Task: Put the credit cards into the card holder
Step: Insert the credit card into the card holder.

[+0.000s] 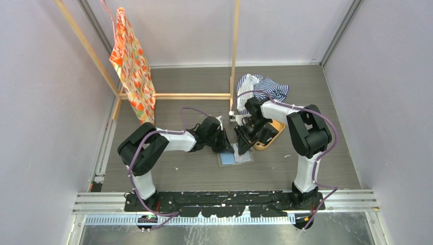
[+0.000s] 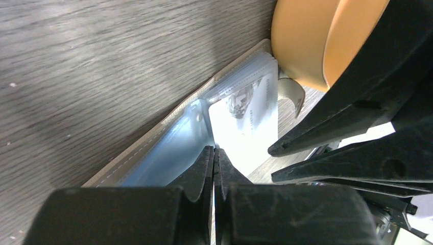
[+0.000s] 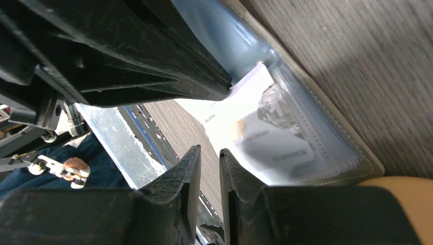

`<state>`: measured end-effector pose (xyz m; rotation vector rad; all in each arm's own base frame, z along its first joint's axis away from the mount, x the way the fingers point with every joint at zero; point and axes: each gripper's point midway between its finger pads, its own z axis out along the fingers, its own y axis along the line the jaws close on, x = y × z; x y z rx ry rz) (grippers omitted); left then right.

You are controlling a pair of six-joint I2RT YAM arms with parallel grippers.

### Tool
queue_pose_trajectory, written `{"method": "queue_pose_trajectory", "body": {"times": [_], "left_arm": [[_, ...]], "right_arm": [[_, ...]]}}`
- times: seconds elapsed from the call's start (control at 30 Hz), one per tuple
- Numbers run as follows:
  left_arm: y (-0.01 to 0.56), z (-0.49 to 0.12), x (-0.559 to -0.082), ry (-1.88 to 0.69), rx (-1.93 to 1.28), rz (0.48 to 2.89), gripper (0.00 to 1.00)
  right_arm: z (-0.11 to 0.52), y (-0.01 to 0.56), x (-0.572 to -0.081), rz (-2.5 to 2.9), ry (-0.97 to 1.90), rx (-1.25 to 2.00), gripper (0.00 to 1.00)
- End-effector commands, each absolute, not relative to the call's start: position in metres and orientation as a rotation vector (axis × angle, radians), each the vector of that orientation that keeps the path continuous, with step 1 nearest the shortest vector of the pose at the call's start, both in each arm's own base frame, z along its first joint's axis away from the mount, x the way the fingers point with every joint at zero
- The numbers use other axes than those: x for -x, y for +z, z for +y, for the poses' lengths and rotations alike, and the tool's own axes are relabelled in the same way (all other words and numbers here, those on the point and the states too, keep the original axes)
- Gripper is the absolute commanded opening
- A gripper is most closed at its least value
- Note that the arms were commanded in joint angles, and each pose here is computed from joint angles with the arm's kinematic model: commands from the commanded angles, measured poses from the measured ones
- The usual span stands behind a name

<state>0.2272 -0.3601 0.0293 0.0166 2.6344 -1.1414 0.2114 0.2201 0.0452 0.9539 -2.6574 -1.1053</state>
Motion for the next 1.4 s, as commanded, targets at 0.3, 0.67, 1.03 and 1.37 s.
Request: {"method": "queue_pose_trajectory", "body": {"times": [0.3,0.67,1.03,1.37], "left_arm": [[0.044,-0.381,-0.232,-1.270,-0.006,2.552,0.00],[0.043,-0.379,-0.227,-1.288,0.007,2.538,0.00],[0.040,-0.361,-0.221,-1.180,-0.012,2.570,0.02],[0.028,-0.366,-0.218,-1.144,-0.058,2.636,0.01]], "right_arm": [[0.175,0.047,-0.238,-2.850,-0.694,-1.209,0.21],[0.165,0.034,-0.226,-2.770,-0.509,-1.356,0.05],[0.161,0.037,-0.219,-2.737,-0.515,-1.384,0.07],[0.159,0.022,-0.216,-2.711,-0.476,-1.327,0.07]]}}
